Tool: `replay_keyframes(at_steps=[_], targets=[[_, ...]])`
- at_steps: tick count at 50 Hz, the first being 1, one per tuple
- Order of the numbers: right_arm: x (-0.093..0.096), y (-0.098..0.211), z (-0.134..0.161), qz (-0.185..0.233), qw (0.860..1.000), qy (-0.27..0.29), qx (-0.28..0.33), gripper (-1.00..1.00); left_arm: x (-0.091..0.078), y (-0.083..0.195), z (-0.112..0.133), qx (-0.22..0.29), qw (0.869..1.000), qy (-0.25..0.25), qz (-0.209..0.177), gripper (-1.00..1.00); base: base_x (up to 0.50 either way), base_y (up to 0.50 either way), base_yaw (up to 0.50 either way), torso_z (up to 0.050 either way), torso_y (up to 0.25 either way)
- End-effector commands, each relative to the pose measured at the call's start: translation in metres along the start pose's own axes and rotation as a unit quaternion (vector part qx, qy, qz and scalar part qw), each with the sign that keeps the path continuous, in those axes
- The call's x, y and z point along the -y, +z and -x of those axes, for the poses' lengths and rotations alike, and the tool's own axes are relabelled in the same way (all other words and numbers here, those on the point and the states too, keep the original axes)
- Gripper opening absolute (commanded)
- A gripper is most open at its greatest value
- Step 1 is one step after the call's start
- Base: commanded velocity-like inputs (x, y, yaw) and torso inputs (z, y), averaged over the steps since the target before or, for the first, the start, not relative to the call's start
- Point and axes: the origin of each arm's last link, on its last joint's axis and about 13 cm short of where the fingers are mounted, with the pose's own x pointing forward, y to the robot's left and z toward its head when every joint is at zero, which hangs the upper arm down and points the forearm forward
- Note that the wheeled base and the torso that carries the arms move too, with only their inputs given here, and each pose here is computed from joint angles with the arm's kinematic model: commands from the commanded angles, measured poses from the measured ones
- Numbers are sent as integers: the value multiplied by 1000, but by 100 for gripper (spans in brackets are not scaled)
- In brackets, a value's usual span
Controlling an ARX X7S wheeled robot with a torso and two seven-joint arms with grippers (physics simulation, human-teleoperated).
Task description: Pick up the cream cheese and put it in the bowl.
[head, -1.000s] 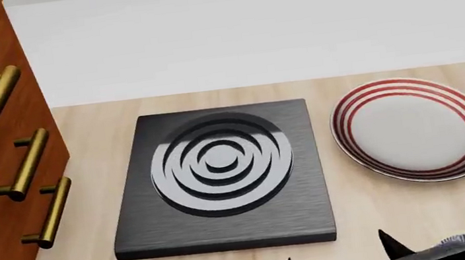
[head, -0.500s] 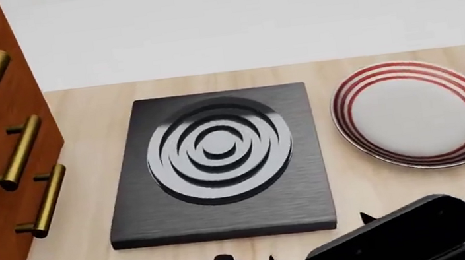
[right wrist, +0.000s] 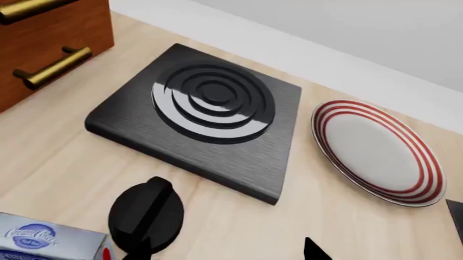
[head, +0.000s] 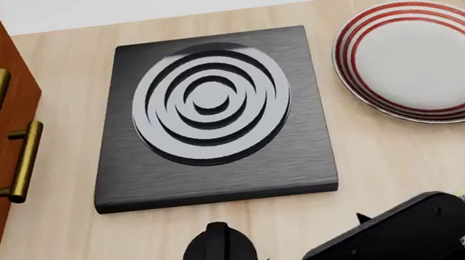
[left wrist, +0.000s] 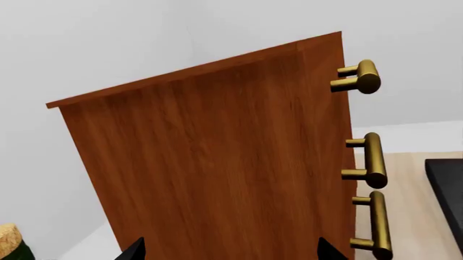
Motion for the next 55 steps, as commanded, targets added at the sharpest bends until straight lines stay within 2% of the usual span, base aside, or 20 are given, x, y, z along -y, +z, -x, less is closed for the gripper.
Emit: replay_keyframes(at_steps=[1, 5, 8, 11, 13, 18, 21, 22, 23, 33, 44, 55], targets=[[-1, 3, 2, 6, 1000, 6, -1, 100, -1, 0, -1, -3, 1000, -1, 9, 100, 0, 0, 0, 0, 0], [-3, -4, 1, 10, 1000, 15, -6, 100, 0, 0, 0, -1, 1000, -1, 4, 100, 0, 0, 0, 0, 0], [0, 9, 3, 8, 999, 36, -18, 100, 0, 0, 0, -1, 1000, 0, 5, 100, 0, 0, 0, 0, 0], [0, 12, 3, 22, 998, 56, -27, 100, 0, 0, 0, 0, 1000, 0, 4, 100, 0, 0, 0, 0, 0], [-1, 13, 3, 52, 996, 66, -42, 100, 0, 0, 0, 0, 1000, -1, 4, 100, 0, 0, 0, 0, 0], [-3, 21, 5, 75, 990, 95, -66, 100, 0, 0, 0, 0, 1000, -1, 4, 100, 0, 0, 0, 0, 0], [-4, 26, 5, 105, 987, 96, -80, 100, 0, 0, 0, 1, 1000, 0, 4, 100, 0, 0, 0, 0, 0], [-8, 20, 3, 115, 985, 98, -82, 100, 0, 0, 0, 0, 1000, 0, 4, 100, 0, 0, 0, 0, 0], [-6, 25, 4, 106, 986, 100, -83, 100, 0, 0, 0, 0, 1000, 0, 4, 100, 0, 0, 0, 0, 0], [-13, 36, 3, 133, 977, 133, -105, 100, 0, 0, -1, 1, 1000, 0, 5, 100, 0, 0, 0, 0, 0], [-13, 59, -2, 143, 975, 136, -100, 100, 1, 0, 0, 4, 1000, -1, 1, 100, 0, 0, 0, 0, 0], [-28, 64, -7, 158, 970, 162, -85, 100, 0, -1, -1, 2, 1000, -5, 4, 100, 0, 0, 0, 0, 0]])
